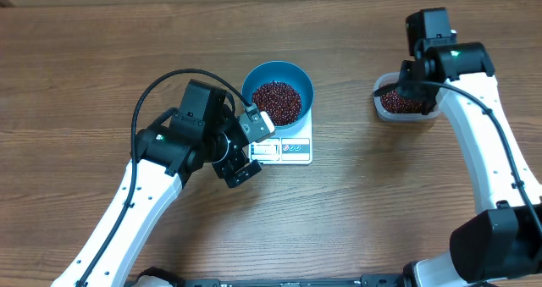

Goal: Scoop item into bowl and weigh 150g on scale
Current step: 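Dip the scoop into the tub of red beans and lift it, then carry the scoop over the teal bowl and tip it, right gripper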

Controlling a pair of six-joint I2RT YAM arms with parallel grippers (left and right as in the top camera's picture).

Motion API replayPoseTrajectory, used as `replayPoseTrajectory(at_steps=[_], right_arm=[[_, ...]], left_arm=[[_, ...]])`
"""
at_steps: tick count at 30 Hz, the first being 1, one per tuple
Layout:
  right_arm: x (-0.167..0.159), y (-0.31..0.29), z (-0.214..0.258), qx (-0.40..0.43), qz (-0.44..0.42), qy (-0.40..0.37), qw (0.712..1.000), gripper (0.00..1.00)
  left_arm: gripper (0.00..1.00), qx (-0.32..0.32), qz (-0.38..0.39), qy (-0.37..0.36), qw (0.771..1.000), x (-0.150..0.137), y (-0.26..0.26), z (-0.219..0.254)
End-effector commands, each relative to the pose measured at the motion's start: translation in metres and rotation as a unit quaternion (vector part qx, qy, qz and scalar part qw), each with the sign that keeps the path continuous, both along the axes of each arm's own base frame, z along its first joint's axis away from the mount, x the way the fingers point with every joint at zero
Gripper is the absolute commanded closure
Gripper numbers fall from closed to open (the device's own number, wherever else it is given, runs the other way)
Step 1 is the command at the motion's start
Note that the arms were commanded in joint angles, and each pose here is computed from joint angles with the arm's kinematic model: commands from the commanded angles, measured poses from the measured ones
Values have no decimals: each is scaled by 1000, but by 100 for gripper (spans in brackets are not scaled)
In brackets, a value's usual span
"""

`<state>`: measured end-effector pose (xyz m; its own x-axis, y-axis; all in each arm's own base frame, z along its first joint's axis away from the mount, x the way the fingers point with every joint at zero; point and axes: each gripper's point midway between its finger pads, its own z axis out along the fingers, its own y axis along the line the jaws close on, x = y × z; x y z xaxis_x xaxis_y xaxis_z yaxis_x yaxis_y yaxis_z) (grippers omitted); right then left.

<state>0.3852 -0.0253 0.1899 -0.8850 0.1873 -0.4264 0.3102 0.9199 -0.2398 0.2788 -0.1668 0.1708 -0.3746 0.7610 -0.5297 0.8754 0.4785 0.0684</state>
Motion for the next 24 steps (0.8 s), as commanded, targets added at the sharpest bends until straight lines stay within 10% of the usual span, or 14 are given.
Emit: replayPoseTrajectory(at_steps=[1,10,24], right_arm=[[5,-10,13,-30,-15,-19,999,96],[6,-4,11,-8,-16,-21,1000,96],[25,97,25,255,118,-64,958,96]], left_arm=[[0,1,-11,0,1000,-1,-2,-3],[0,1,-11,0,1000,-1,-2,-3],[0,1,-11,0,1000,-1,-2,-3]])
